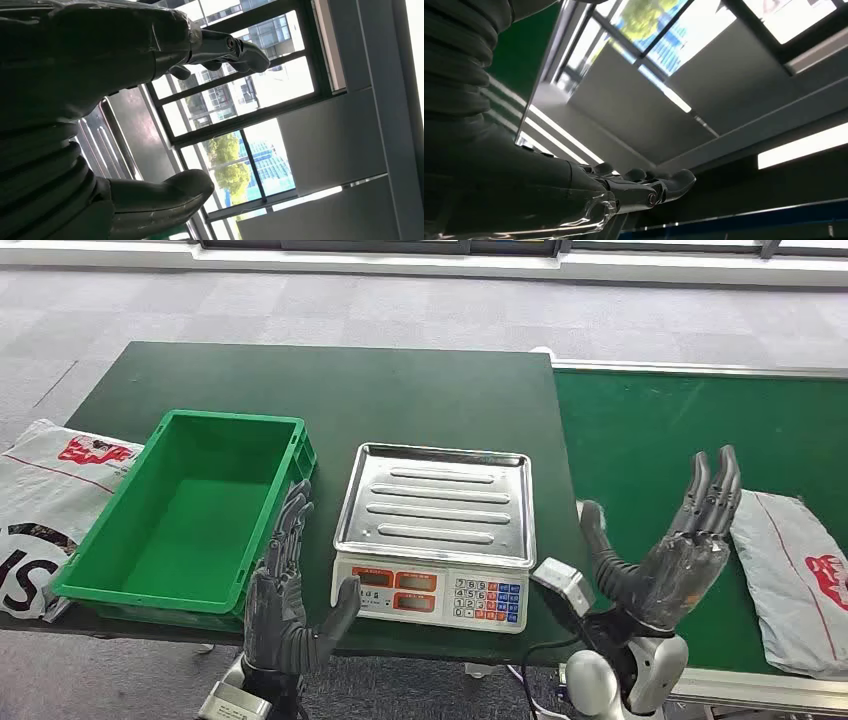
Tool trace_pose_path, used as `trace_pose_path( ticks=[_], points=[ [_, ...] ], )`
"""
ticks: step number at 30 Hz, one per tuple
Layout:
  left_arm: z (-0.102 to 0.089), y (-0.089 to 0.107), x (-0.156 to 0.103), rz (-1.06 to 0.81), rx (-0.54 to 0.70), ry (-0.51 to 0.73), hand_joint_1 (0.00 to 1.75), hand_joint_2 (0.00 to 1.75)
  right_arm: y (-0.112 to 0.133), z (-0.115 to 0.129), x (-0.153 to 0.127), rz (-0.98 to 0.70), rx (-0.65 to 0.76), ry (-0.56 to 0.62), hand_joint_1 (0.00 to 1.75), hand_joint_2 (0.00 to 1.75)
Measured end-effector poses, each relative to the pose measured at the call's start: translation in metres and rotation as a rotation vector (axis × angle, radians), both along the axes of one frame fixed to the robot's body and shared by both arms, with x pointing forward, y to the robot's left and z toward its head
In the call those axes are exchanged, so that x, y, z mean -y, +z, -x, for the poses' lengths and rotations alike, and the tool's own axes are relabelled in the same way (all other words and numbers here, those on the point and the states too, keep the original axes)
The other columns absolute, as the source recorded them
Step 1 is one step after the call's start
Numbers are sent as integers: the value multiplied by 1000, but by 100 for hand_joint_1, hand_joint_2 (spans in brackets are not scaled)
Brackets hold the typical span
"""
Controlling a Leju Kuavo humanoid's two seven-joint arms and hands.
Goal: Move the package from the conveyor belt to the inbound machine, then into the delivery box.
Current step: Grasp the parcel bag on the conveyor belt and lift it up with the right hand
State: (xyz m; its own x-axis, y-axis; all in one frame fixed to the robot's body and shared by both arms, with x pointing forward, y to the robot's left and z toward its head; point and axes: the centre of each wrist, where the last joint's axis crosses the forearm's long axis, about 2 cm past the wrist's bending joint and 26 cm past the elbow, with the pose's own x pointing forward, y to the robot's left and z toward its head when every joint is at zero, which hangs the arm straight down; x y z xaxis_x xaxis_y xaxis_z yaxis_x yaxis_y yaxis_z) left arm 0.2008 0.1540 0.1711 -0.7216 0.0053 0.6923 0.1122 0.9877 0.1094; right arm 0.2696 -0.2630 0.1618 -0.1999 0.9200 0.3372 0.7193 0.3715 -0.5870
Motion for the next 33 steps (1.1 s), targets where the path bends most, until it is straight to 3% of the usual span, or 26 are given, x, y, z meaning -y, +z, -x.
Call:
trace_pose_path(
  ticks=[6,15,26,33],
  points=[
    [4,0,-2,5,-4,2,0,175,-21,-12,68,10,-123,-290,0,175],
    [5,1,-6,10,-5,8,0,175,-46,-15,120,-3,-292,-541,0,175],
    [10,-1,-8,12,-11,14,0,175,-69,-29,157,-88,-431,-625,0,175],
    [11,-3,-10,12,-2,19,0,175,-92,-44,177,-227,-595,-565,0,175]
  ],
)
